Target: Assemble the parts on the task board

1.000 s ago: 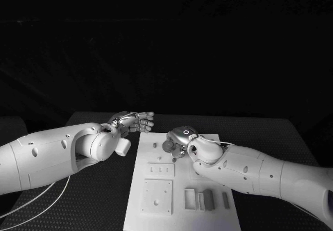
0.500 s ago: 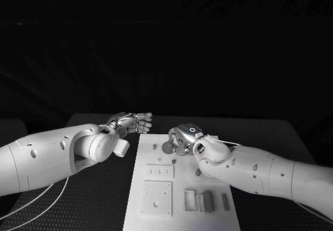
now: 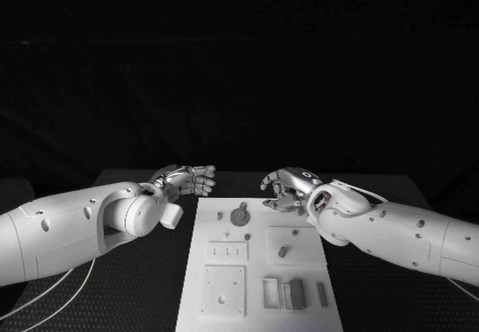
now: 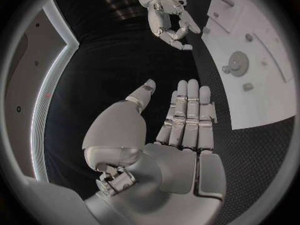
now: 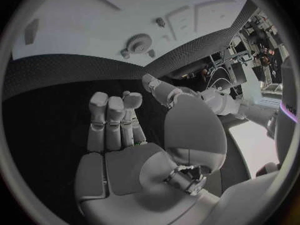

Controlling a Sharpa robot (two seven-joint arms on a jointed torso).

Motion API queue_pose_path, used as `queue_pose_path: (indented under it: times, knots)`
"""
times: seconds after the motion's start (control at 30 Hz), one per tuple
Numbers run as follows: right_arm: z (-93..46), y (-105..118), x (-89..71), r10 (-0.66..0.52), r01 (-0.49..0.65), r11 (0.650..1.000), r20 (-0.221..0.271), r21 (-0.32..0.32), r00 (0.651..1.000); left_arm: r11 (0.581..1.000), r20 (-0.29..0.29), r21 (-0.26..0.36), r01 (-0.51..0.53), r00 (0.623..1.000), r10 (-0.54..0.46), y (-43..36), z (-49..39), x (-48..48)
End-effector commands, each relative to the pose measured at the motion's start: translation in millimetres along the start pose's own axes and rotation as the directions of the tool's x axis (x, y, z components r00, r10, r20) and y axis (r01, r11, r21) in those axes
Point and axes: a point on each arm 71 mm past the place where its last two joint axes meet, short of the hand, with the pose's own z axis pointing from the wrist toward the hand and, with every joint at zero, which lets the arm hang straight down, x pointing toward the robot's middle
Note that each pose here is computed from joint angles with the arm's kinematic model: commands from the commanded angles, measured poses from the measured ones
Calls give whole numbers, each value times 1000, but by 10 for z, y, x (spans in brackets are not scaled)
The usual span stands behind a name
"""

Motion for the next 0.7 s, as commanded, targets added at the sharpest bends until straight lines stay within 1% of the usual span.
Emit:
queue_pose_path:
  times: [0.03, 0.17, 0.4, 0.57, 0.63, 0.7]
  knots:
    - [-73, -62, 15, 128, -132, 990, -87, -49, 988, 1000, -18, 19, -4, 1000, 5, -21, 5, 1]
    - [-166, -245, -34, 144, -147, 989, -91, -29, 985, 1000, -23, 22, -13, 1000, 14, -21, 1, -6]
    - [-273, -611, -106, 145, -142, 989, -93, 40, 985, 1000, -33, 21, -13, 999, 14, -19, 3, 6]
    - [-321, -816, -90, 143, -135, 987, -95, 89, 985, 1000, -32, 21, -13, 999, 14, -17, 0, -6]
    - [-316, -895, -88, 136, -125, 986, -95, 106, 986, 1000, -33, 22, -13, 999, 14, -18, 0, -4]
    - [-333, -980, -51, 130, -117, 985, -97, 125, 987, 1000, -35, 22, -13, 999, 13, -18, -2, -1]
